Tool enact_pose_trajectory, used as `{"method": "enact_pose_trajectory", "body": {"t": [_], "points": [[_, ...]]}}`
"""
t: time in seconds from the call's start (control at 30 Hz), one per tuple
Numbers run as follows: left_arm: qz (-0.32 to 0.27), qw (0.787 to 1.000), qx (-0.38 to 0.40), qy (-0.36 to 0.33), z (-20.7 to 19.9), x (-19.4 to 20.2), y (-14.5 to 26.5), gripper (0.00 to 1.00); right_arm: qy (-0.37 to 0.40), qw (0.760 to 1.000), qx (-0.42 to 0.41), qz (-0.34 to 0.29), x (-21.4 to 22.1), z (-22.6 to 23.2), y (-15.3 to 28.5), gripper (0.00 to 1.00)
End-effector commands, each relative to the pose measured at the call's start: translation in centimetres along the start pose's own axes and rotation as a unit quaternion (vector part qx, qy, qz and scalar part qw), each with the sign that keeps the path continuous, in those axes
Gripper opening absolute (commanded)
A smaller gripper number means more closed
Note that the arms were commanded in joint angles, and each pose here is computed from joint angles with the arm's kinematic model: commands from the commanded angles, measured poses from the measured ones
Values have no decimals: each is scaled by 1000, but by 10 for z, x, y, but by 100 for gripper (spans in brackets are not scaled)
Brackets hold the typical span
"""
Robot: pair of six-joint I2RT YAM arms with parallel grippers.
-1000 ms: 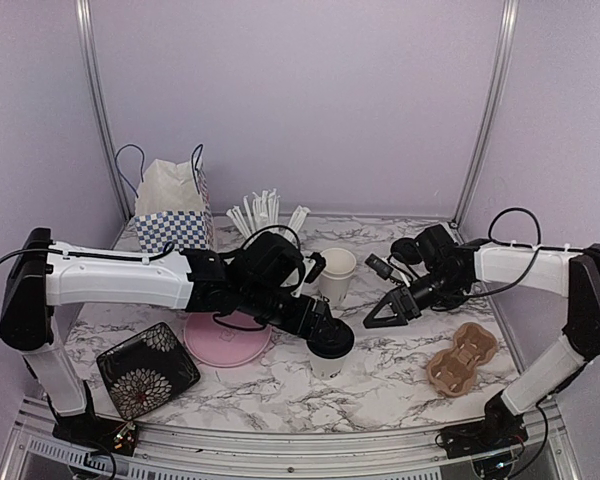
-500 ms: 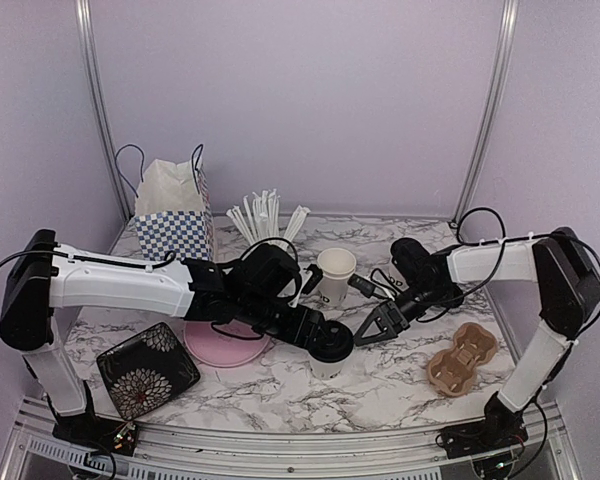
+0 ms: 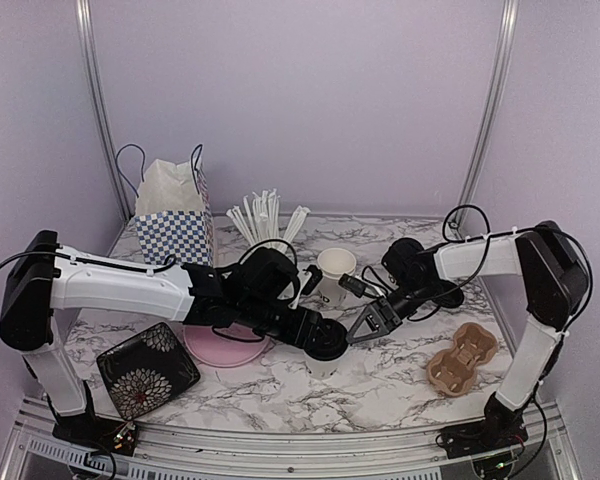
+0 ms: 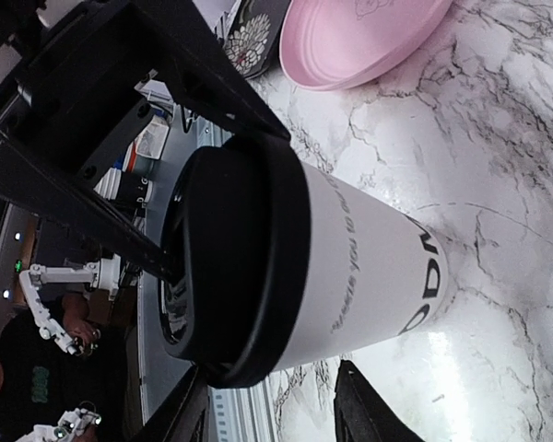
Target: Pack the takeout coffee
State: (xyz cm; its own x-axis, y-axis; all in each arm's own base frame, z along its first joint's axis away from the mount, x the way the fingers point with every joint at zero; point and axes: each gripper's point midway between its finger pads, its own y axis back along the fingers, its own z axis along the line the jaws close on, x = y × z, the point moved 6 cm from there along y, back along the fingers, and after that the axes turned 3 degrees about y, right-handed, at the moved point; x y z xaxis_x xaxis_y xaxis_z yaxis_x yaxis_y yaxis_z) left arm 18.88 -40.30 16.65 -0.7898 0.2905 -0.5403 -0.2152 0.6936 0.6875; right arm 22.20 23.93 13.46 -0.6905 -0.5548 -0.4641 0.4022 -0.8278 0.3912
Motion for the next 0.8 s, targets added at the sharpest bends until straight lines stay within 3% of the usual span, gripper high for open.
{"method": "enact_pose_trajectory", "body": {"t": [0.0,0.23,0.37,0.6,0.77], "points": [[45,998,-46,8,27,26,-14,60,-18,999,41,23,-1,-20,-6,41],[49,997,-49,22,33,27,-14,58,-29,995,84,35,0,-32,-5,34],[20,999,-43,-3,24,12,-1,66,0,998,58,27,-12,-16,0,34],[-81,995,-23,-44,-7,-33,52,81,65,998,14,6,-33,22,13,48],[-113,992,-50,8,6,-31,67,79,77,997,32,5,-34,27,17,52]]}}
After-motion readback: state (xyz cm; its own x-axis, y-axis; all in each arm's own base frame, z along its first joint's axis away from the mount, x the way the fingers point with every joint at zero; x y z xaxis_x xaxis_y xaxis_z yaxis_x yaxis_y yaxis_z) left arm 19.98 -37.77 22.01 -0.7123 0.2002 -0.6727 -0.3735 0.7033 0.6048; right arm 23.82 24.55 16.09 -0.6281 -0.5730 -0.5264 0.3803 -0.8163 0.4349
